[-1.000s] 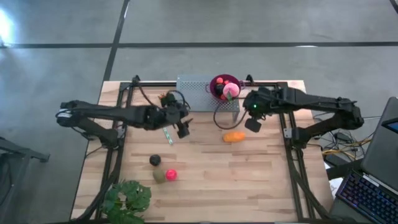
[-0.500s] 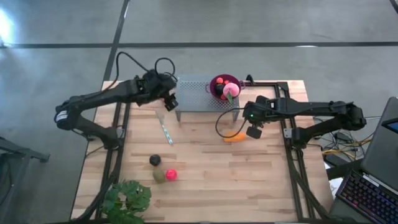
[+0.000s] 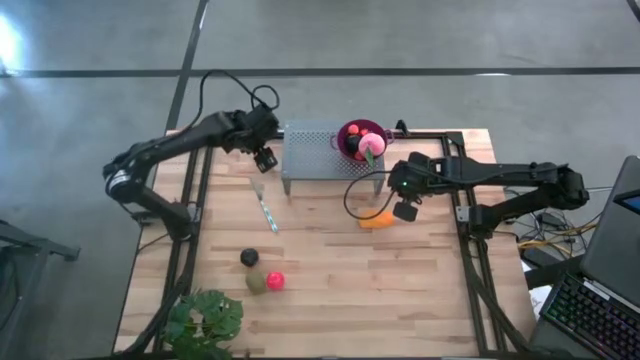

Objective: Pick & Place Fruit
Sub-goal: Put the tangerine into the purple bowl on the shelf

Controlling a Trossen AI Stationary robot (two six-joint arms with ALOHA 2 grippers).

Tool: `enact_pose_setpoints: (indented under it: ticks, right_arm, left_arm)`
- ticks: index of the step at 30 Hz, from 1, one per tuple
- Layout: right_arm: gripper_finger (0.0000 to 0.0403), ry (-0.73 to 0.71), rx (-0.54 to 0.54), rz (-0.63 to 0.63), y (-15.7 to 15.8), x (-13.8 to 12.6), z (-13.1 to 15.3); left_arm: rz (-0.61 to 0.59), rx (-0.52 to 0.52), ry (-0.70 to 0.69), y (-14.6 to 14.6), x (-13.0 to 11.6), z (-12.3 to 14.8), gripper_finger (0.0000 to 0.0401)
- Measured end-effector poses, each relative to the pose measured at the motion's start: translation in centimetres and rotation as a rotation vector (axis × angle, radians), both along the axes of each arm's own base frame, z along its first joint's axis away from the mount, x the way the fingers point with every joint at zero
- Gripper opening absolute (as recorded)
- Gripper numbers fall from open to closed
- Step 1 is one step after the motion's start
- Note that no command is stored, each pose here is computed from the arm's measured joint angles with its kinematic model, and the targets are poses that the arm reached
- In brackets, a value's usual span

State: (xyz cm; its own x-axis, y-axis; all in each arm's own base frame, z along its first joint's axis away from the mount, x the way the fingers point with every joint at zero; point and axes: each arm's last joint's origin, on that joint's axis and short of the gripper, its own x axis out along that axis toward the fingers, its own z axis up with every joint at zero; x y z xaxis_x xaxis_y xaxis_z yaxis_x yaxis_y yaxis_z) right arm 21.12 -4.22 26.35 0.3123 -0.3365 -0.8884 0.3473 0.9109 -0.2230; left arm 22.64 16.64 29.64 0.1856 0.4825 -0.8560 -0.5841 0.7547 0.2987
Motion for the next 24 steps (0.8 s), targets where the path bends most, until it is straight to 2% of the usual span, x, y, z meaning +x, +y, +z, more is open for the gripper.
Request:
enact_pose_setpoints:
  ticks: [12,19,24]
  right_arm:
    - [0.0021,-0.013,-0.005,0.006,0.0,0.1,0.1]
    - [0.0018,-0.017,-0.005,0.006,0.0,0.2,0.1]
    - [0.001,-0.017,-0.005,0.006,0.0,0.2,0.1]
  left_arm:
    - [0.214,-0.108,-0.021,2.7,-0.1,-2.6,0.0236]
    - [0.37,-0.123,-0.052,3.3,0.4,-4.4,0.0236]
    - [0.424,-0.129,-0.082,3.5,0.7,-4.8,0.0236]
